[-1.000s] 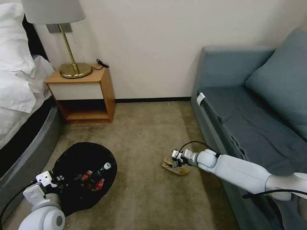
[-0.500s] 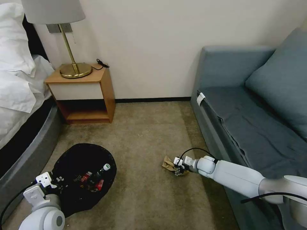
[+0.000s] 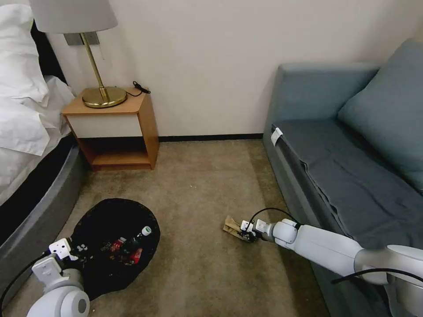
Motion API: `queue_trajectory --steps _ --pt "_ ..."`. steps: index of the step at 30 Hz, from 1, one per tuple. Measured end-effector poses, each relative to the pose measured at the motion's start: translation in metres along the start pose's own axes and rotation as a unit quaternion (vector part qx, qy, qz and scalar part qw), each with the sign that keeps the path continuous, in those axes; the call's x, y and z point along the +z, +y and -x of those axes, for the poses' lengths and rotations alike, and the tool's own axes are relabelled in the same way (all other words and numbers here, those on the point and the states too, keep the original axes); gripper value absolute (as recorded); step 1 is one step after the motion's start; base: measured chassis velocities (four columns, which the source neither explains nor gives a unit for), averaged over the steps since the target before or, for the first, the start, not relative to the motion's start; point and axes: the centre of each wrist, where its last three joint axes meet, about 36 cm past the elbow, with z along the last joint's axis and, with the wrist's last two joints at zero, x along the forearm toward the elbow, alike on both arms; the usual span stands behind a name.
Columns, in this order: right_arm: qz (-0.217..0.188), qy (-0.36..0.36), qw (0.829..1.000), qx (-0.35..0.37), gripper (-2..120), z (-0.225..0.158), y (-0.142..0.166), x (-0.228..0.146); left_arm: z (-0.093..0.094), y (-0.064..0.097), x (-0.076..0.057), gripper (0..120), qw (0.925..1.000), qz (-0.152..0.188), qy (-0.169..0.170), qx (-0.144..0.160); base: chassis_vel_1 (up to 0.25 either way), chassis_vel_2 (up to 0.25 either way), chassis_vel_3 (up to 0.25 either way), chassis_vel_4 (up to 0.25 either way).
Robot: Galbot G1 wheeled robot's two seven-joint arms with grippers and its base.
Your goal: Pick up the trash bin, then pick up the garbage on the floor and place it into the trash bin.
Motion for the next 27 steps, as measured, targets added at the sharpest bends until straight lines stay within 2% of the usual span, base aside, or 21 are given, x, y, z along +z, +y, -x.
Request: queue_trajectory --steps 1,3,6,14,18,19,20,21,22,25,26,27 --pt "0.0 0.0 1.0 0.0 16 0.0 0.0 0.0 0.0 0.0 0.0 2 1.0 0.0 0.0 0.0 0.0 0.0 0.0 0.0" --pt "0.0 -0.004 1.0 -0.002 5 0.0 0.001 0.001 -0.001 0.0 0.0 2 1.0 0.0 0.0 0.0 0.0 0.0 0.0 0.0" --pt "-0.001 -0.009 1.0 -0.002 0 -0.001 0.002 0.001 -0.002 0.0 0.0 2 1.0 0.0 0.0 0.0 0.0 0.0 0.0 0.0" --pt "0.014 -0.05 0.998 0.019 0 -0.008 -0.002 -0.013 -0.003 0.0 0.0 2 1.0 0.0 -0.002 0.001 0.0 0.0 0.0 0.0" --pt "0.04 -0.134 0.989 0.057 0 -0.026 -0.018 -0.057 -0.004 -0.001 -0.001 2 1.0 0.0 -0.004 0.003 0.0 0.0 0.0 0.0" --pt "0.04 -0.134 0.989 0.057 0 -0.026 -0.018 -0.057 -0.004 -0.001 -0.001 2 1.0 0.0 -0.004 0.003 0.0 0.0 0.0 0.0" --pt "0.05 -0.16 0.984 0.063 0 -0.033 -0.019 -0.074 -0.004 -0.002 -0.002 2 1.0 0.0 -0.005 0.003 0.0 0.0 0.0 0.0" --pt "0.063 -0.189 0.978 0.066 0 -0.043 -0.018 -0.098 -0.004 -0.002 -0.002 2 1.0 0.0 -0.005 0.004 0.0 0.0 0.0 0.0" --pt "0.063 -0.189 0.978 0.066 0 -0.043 -0.018 -0.098 -0.004 -0.002 -0.002 2 1.0 0.0 -0.005 0.004 0.0 0.0 0.0 0.0" --pt "0.098 -0.259 0.959 0.059 0 -0.075 -0.005 -0.164 -0.004 -0.004 -0.003 2 1.0 0.001 -0.005 0.006 0.0 0.0 0.0 0.0" --pt "0.098 -0.259 0.959 0.059 0 -0.075 -0.005 -0.164 -0.004 -0.004 -0.003 2 1.0 0.001 -0.005 0.006 0.0 0.0 0.0 0.0" --pt "0.111 -0.286 0.95 0.049 0 -0.087 0.005 -0.191 -0.004 -0.006 -0.002 2 1.0 0.001 -0.005 0.007 0.0 0.0 0.0 0.0"
